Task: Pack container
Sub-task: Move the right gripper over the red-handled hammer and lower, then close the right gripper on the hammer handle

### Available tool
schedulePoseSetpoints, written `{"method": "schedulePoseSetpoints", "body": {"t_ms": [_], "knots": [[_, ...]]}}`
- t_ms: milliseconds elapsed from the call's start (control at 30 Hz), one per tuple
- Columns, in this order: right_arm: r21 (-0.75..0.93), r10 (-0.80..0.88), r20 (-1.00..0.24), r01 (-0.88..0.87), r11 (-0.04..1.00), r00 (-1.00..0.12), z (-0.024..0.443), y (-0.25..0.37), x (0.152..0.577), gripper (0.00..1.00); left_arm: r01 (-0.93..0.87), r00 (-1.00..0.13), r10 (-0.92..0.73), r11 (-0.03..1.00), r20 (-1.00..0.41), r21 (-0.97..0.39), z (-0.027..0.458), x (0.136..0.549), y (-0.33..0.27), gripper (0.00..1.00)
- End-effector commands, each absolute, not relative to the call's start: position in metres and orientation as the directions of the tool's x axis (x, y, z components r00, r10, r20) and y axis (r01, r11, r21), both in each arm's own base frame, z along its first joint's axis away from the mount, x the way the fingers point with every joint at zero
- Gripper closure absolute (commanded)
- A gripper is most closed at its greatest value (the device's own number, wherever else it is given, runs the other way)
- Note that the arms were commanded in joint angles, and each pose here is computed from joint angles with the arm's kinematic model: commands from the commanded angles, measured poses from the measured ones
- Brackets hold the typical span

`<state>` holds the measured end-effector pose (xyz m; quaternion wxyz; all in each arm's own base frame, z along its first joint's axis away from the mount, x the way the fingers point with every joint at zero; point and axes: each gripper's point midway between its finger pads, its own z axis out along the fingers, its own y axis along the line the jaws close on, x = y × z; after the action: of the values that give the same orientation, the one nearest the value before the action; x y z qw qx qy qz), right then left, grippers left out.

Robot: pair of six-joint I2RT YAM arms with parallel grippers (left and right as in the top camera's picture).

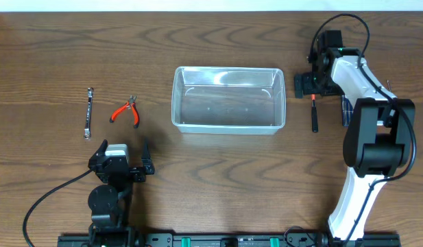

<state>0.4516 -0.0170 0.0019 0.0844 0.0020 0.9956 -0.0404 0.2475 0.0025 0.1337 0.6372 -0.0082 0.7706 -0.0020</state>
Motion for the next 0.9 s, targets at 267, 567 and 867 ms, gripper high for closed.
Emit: {"method": "schedulePoseSetpoints", "body": {"t_ms": [267, 567, 867], "knots": [[-0.095, -0.010, -0.081, -0.002, 0.995, -0.997, -0.039, -0.023, 0.443, 0.01, -0.013, -0.236, -0.024, 1.000, -0.971, -0.022, 0.118, 0.246, 0.003, 0.02], [0.010, 0.001, -0.083, 0.000, 1.000, -0.997, -0.045, -0.008, 0.444, 0.01, -0.013, -0.236, -0.024, 1.000, -0.971, -0.022, 0.118, 0.246, 0.003, 0.02], [0.031, 0.070, -0.082, 0.068, 0.997, -0.994, -0.045, -0.021, 0.444, 0.01, -0.013, -0.236, -0.024, 1.000, -0.971, -0.022, 0.118, 0.246, 0.003, 0.02]]}}
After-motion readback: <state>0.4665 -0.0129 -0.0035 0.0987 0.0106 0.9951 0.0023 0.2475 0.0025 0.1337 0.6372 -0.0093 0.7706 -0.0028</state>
